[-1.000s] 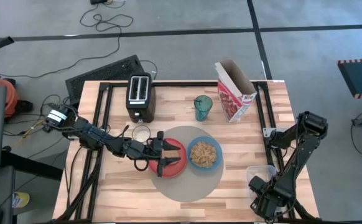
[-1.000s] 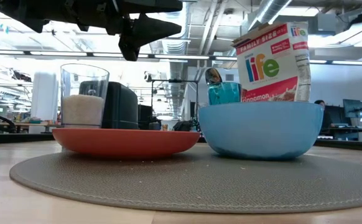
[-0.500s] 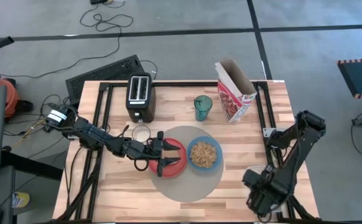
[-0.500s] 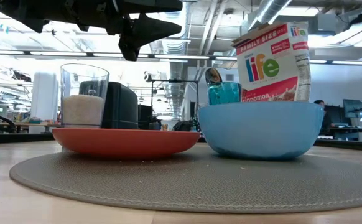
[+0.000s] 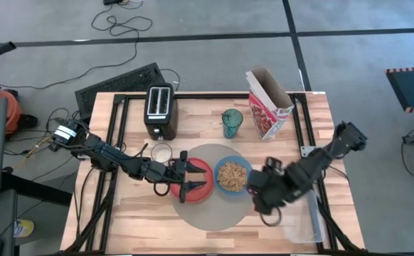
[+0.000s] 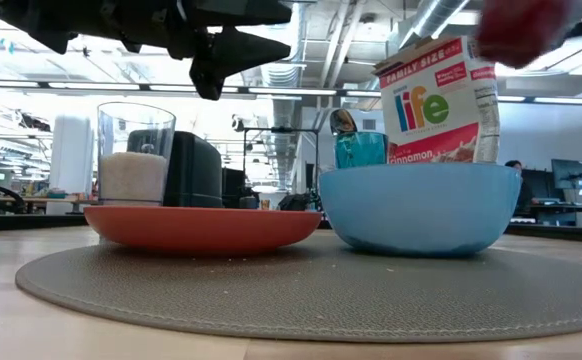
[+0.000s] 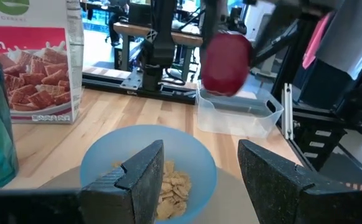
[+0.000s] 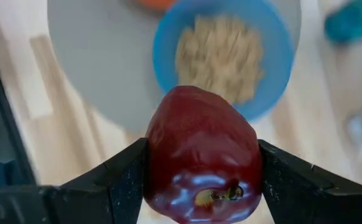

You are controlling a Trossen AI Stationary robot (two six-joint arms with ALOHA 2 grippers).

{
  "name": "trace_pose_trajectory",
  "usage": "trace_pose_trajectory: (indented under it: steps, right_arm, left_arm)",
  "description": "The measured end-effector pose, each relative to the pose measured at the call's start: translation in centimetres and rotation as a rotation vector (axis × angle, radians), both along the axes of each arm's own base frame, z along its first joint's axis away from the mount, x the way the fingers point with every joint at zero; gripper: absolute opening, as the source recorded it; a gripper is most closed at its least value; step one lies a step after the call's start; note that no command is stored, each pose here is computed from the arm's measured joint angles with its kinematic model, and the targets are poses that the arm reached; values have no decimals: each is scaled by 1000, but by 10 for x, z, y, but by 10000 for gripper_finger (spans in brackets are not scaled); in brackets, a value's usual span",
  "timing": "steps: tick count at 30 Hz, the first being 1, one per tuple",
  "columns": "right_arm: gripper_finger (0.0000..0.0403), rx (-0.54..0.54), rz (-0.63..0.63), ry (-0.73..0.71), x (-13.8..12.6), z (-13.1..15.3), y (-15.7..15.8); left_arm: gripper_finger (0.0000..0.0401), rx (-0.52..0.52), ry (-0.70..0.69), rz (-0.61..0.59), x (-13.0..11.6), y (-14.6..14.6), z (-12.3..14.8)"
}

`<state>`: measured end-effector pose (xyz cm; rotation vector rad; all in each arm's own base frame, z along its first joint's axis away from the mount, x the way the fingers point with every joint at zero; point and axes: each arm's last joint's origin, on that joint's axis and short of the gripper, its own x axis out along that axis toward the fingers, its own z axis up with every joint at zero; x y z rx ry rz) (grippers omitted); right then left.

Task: Arrange a breakfast setting
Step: Put the apple on the top center of the placemat

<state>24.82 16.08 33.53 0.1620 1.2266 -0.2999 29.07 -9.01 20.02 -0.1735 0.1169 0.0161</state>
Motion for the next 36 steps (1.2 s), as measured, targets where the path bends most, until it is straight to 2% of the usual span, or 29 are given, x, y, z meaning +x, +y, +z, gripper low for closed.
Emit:
trace_pose_trajectory:
  steps: [7,12,17,25,31,36]
  right_arm:
    - [286,-53,140,-102,41,4,-45]
    - [286,-105,187,-173,62,8,-79]
    - [286,-160,212,-233,77,13,-111]
    - [286,-163,224,-317,90,18,-149]
    - [286,-182,252,-275,116,13,-154]
    - [286,-179,258,-137,143,9,-162]
  left_arm:
    - [194,50,64,-25,-8,-4,2]
    - [194,82,164,-37,-23,-6,8]
    - [194,116,242,-45,-33,-11,6]
    - [194,166,273,-101,-37,-17,3]
    - [194,176,346,-114,-40,-17,-3]
    - [194,183,365,-115,-41,-16,-5]
